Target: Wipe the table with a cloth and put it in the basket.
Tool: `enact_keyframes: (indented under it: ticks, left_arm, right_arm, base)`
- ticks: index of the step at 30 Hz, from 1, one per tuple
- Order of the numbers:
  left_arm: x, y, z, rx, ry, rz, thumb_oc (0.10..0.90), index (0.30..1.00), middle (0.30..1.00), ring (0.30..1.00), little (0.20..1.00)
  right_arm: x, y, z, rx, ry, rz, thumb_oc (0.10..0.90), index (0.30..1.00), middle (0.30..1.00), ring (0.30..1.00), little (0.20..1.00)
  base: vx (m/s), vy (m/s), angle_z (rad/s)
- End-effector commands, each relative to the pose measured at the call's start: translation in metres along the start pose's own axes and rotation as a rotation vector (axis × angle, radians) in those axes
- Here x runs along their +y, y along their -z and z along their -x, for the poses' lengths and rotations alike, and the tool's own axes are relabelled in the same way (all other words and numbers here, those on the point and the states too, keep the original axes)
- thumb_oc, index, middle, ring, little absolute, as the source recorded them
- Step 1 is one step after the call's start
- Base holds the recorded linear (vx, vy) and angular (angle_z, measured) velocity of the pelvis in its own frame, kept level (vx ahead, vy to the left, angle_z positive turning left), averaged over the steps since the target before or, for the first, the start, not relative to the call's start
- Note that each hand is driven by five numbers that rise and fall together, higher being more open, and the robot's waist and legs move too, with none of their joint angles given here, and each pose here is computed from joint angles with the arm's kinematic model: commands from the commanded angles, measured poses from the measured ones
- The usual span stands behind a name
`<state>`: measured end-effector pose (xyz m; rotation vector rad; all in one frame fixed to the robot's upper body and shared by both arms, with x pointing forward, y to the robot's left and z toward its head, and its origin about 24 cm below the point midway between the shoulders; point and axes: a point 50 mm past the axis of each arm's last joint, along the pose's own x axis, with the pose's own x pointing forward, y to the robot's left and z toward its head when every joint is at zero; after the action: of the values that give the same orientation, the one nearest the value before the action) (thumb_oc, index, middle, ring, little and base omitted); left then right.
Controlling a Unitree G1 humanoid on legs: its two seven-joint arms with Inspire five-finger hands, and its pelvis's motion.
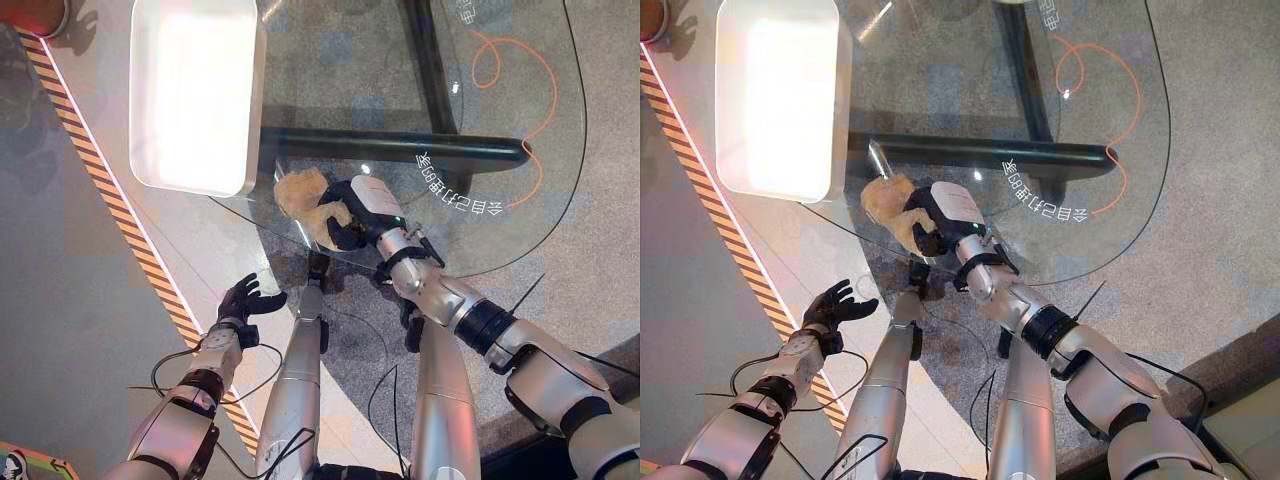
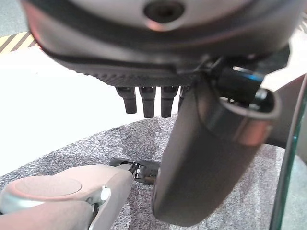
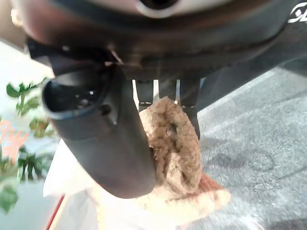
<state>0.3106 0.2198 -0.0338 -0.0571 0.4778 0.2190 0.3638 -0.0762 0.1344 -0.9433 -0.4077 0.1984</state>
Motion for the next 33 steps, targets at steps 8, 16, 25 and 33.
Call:
enact_keyframes:
  ticks: [8, 16, 25, 33]
  left_arm:
    - [0.061, -0.02, 0.004, -0.12, -0.448, 0.461, 0.8, 0.9, 0.9, 0.9, 0.9]
    - [0.073, -0.1, 0.015, -0.478, -0.519, 0.757, 0.8, 0.9, 0.9, 0.9, 0.9]
    - [0.056, -0.17, 0.041, -0.819, -0.376, 0.926, 0.8, 0.9, 0.9, 0.9, 0.9]
    - [0.028, -0.197, 0.073, -1.04, -0.243, 1.004, 0.8, 0.9, 0.9, 0.9, 0.9]
  right_arm:
    - [-0.066, -0.058, -0.011, -0.187, 0.527, -0.423, 0.1, 0.3, 0.3, 0.3, 0.2]
    - [-0.098, -0.064, 0.0, -0.255, 0.687, -0.445, 0.1, 0.3, 0.3, 0.3, 0.2]
    - [-0.116, -0.076, 0.017, -0.381, 0.762, -0.448, 0.1, 0.3, 0.3, 0.3, 0.2]
    - [-0.124, -0.091, 0.032, -0.504, 0.768, -0.443, 0.1, 0.3, 0.3, 0.3, 0.2]
  base:
    - [0.0, 0.01, 0.0]
    - [0.0, 0.0, 0.0]
    - [0.0, -0.007, 0.0]
    - [0.0, -0.008, 0.0]
